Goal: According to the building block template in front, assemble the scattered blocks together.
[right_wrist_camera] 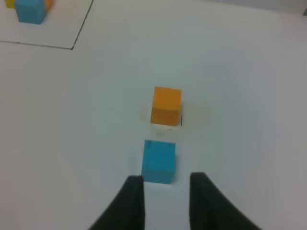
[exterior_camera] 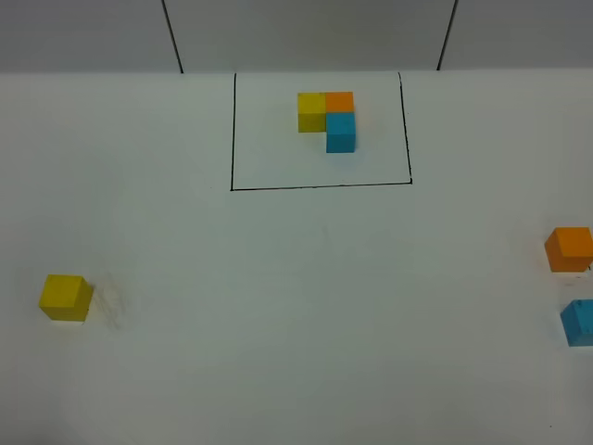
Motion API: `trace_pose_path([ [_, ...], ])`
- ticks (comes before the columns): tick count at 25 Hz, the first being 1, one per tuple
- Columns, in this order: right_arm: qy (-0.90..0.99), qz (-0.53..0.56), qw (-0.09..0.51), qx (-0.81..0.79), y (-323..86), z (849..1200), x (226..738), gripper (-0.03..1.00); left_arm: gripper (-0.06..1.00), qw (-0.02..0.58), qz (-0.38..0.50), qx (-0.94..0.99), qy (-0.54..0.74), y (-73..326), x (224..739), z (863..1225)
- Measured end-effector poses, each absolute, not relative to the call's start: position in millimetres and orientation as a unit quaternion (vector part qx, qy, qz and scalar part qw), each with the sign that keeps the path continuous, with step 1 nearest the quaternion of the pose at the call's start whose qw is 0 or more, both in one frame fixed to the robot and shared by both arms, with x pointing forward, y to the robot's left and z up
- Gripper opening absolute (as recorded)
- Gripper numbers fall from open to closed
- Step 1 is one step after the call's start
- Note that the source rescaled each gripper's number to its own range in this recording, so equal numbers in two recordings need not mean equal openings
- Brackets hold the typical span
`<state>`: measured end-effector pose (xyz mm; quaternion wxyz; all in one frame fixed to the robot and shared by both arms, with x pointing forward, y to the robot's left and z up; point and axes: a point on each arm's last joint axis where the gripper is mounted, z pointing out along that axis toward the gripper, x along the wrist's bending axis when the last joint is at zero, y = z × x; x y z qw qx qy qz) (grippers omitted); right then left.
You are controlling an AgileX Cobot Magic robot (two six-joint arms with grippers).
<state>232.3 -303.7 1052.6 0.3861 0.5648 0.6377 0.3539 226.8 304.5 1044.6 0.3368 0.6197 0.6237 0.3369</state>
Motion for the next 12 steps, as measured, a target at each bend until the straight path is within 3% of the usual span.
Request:
trace_pose_path([
  [12, 0.638, 0.354, 0.386, 0.565, -303.7, 1052.6, 232.3, 0.00, 0.69, 0.338, 0.311, 0.611, 0.645, 302.8, 234.4, 1051.2],
])
